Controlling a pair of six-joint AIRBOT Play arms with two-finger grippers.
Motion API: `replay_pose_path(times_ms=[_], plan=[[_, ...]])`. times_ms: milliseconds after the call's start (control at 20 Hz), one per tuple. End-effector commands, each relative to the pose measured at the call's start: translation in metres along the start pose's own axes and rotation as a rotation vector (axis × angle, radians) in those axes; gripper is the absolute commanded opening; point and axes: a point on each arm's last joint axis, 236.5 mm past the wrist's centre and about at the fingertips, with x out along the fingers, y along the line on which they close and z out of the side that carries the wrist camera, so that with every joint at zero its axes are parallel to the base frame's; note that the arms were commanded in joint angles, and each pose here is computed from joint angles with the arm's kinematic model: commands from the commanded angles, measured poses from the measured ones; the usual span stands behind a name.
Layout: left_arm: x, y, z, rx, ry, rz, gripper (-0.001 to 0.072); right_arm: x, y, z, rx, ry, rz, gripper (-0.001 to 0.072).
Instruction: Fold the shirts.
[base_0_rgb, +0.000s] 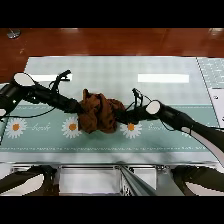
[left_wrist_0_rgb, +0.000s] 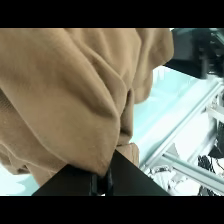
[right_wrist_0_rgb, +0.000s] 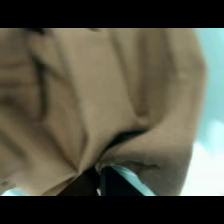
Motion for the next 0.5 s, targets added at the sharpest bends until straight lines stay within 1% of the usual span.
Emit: replay_pose_path(times_ms=[0, 100, 200, 300, 350, 450], plan=[[-0.039, -0.016, 0.033, 0.054, -0.128, 0.035, 0.0027, -0.059, 0.041, 0.056, -0.168, -0.129, 0.037, 0.0024], [-0.099, -0.039, 0.08, 0.101, -0.343, 0.096, 0.0027, -0.152, 0.088, 0.12, -0.256, -0.361, 0.08, 0.0023], [-0.164, -0.079, 0.121, 0.15, -0.561, 0.126, 0.0027, -0.262, 0.144, 0.158, -0.367, -0.602, 0.136, 0.0023], [-0.213, -0.125, 0.126, 0.282, -0.633, 0.163, 0.0027, -0.363, 0.191, 0.151, -0.521, -0.782, 0.138, 0.0024], [-0.232, -0.135, 0.121, 0.323, -0.645, 0.222, 0.0027, -0.406, 0.206, 0.135, -0.597, -0.857, 0.11, 0.0023], [-0.27, -0.14, 0.104, 0.339, -0.676, 0.378, 0.0027, -0.47, 0.219, 0.097, -0.698, -0.974, 0.047, 0.0023]])
